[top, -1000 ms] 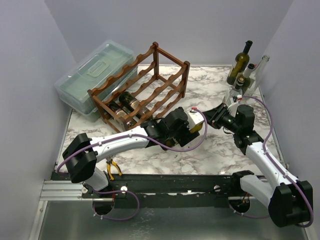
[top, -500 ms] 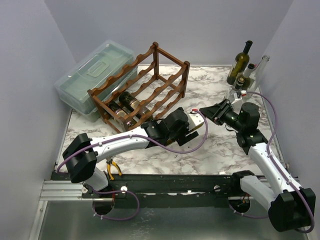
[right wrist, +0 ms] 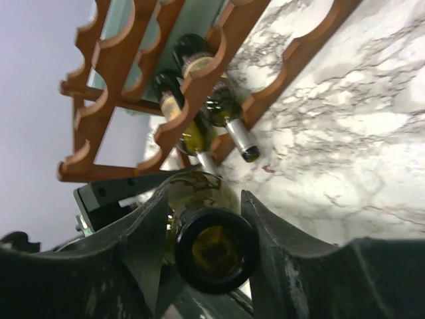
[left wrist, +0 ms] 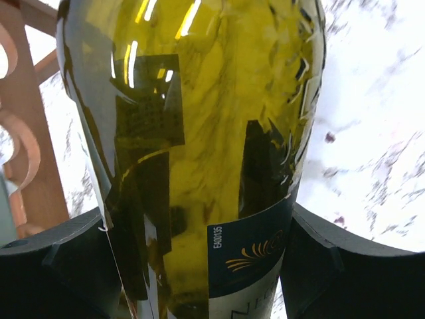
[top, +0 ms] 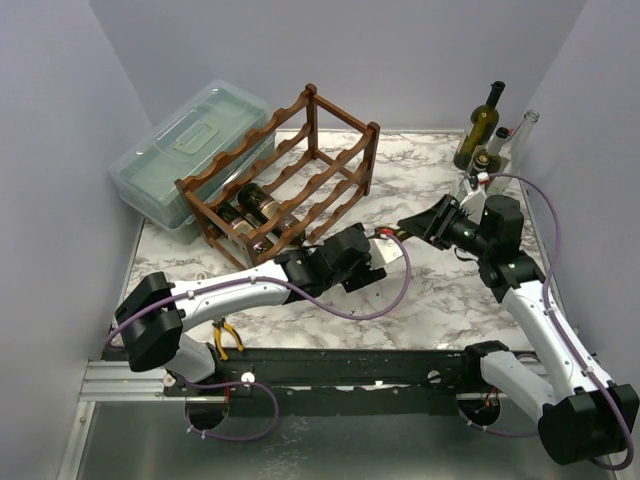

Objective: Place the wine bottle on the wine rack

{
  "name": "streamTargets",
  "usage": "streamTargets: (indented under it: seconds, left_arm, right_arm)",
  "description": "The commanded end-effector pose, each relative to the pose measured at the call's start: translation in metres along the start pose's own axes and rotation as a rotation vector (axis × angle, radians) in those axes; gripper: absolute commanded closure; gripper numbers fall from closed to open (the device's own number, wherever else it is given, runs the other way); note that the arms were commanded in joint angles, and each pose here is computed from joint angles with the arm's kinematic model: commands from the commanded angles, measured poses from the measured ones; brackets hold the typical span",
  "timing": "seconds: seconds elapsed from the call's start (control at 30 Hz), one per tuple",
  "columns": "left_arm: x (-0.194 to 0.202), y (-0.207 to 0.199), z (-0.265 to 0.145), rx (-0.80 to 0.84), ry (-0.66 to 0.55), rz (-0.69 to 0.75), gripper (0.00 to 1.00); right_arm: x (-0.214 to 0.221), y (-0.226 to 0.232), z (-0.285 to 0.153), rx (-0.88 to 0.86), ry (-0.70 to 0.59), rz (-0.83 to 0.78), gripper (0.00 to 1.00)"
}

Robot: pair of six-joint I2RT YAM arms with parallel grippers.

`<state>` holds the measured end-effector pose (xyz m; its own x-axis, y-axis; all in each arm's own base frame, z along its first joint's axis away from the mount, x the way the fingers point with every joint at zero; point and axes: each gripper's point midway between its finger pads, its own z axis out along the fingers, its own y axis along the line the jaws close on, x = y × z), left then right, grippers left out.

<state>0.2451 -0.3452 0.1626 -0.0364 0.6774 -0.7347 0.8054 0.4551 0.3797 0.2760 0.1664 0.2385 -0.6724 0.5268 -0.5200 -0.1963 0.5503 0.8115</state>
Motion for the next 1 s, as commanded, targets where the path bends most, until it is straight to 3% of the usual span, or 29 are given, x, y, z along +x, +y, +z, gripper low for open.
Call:
streamTargets:
  seconds: [0.0, 0.23, 0.4, 0.53, 0.7, 0.97]
  left_arm:
    - [-0.011, 0.021, -0.025, -0.094, -0.062, 0.133, 1.00]
    - [-0.022, 0.008, -0.044, -0.098, -0.186, 0.279, 1.00]
    - [-0.018, 0.002, -0.054, -0.128, -0.236, 0.426, 1.00]
    - [-0.017, 0.005, -0.063, -0.150, -0.268, 0.491, 1.00]
    - [-0.011, 0.005, -0.067, -0.163, -0.273, 0.571, 1.00]
    - [-0.008, 0.005, -0.073, -0.191, -0.290, 0.652, 1.00]
  right_arm:
    - [0.008, -0.008, -0.017, 0.092, 0.087, -0.171, 0.46]
    - [-0.025, 0.005, -0.047, 0.220, 0.031, -0.382, 0.29]
    - [-0.029, 0.024, -0.066, 0.222, 0.088, -0.473, 0.24]
    - [-0.004, 0.043, -0.072, 0.099, 0.221, -0.503, 0.24]
    - [0.038, 0.075, -0.077, -0.164, 0.328, -0.508, 0.15]
    - [0.101, 0.055, -0.067, -0.106, 0.557, -0.582, 0.04]
